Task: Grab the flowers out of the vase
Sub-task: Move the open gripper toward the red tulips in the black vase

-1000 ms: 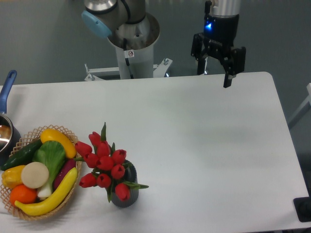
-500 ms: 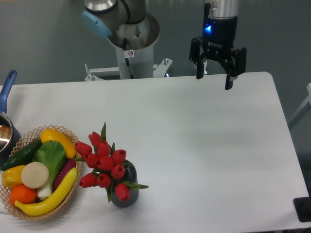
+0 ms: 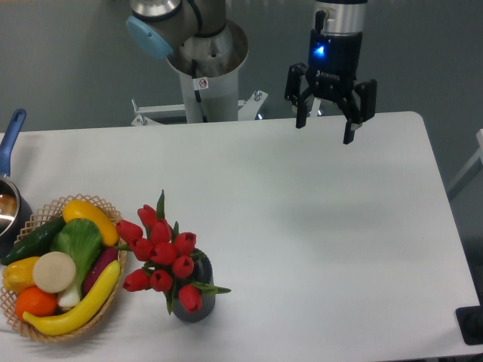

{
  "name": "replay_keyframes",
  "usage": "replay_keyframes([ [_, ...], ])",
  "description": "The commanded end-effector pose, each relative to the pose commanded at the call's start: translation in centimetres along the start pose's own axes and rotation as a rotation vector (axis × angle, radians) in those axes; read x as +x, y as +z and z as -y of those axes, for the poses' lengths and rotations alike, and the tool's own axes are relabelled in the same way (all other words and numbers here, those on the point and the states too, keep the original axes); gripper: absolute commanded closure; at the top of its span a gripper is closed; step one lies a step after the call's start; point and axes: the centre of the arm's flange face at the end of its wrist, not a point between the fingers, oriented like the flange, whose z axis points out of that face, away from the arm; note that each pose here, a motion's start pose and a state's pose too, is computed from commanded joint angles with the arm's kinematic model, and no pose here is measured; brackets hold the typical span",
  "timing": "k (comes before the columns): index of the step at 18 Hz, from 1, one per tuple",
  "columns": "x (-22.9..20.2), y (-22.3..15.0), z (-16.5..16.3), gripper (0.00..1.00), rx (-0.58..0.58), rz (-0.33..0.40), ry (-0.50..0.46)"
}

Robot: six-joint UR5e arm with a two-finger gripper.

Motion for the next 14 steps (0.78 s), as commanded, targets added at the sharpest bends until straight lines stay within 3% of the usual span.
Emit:
replay_keyframes([
  [5,0.8,1.3,0.4,0.00,0.045,-0.028,-0.032],
  [11,3.1,6.0,2.2,0.00,0.075,-0.048,0.049],
  [14,4.3,8.0,3.2,0.00,0.081,-0.095,0.069],
])
